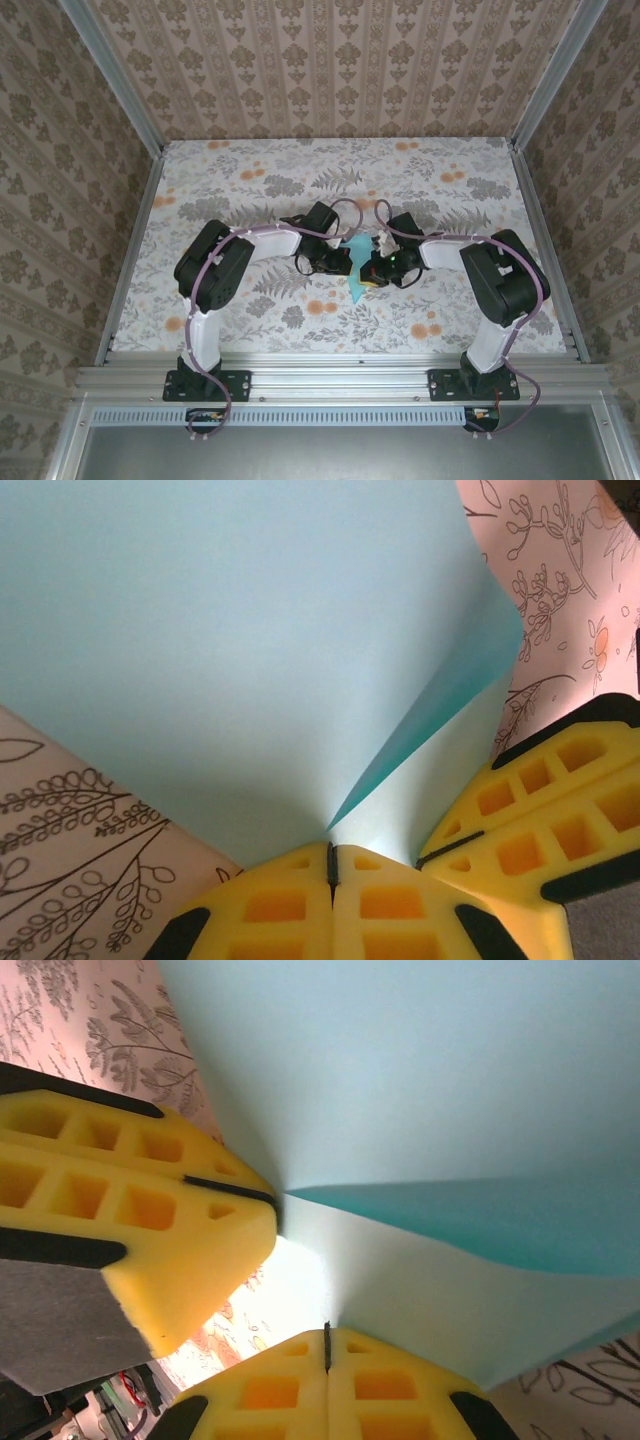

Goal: Fold a paper plane with a square sheet of paper (pick it up from the middle)
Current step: Third fold the triangle at the center of the table.

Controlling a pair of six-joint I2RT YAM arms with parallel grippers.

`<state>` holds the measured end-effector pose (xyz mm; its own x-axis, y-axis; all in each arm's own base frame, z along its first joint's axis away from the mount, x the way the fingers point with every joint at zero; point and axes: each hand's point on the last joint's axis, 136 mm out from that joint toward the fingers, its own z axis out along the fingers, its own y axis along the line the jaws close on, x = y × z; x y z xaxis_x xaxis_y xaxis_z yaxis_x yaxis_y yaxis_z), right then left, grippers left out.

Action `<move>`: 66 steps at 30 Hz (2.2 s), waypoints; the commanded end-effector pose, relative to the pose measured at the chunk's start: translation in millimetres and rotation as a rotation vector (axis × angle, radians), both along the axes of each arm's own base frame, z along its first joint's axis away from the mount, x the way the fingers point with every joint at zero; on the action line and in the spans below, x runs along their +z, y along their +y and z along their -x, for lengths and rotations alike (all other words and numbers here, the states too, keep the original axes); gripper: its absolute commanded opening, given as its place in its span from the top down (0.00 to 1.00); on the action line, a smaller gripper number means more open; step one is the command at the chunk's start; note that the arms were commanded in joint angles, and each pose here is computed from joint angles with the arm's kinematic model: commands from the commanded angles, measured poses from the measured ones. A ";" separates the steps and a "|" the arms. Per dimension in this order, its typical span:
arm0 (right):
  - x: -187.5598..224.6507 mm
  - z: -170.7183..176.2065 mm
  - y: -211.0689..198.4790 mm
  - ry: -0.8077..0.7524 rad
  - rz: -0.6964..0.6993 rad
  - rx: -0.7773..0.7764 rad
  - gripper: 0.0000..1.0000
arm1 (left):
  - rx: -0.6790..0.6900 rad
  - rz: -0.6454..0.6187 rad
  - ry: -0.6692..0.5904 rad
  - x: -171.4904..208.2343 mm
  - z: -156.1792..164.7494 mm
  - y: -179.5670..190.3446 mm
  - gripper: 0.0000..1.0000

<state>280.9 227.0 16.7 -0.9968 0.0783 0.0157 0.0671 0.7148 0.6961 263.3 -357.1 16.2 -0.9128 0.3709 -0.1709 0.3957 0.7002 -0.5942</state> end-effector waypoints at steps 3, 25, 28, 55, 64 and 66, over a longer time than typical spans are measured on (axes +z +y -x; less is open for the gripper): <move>-14.3 2.1 -12.3 0.010 0.042 -0.026 0.96 | 0.003 -0.389 0.060 -84.7 26.2 71.8 0.95; 4.8 13.0 15.0 -0.010 -0.071 -0.024 0.97 | -0.038 -0.478 0.021 -94.1 27.8 78.3 0.95; 0.0 19.1 16.6 0.000 -0.068 -0.020 0.97 | -0.042 -0.480 0.026 -95.3 29.3 79.1 0.95; 7.2 40.0 22.5 0.000 -0.071 -0.012 0.95 | -0.056 -0.478 0.043 -102.7 31.3 78.4 0.95; -0.9 38.3 32.9 0.013 -0.090 -0.004 0.95 | -0.057 -0.481 0.050 -103.8 33.2 80.3 0.95; -3.1 38.6 33.6 0.018 -0.089 -0.004 0.95 | -0.057 -0.481 0.050 -103.8 33.3 80.4 0.95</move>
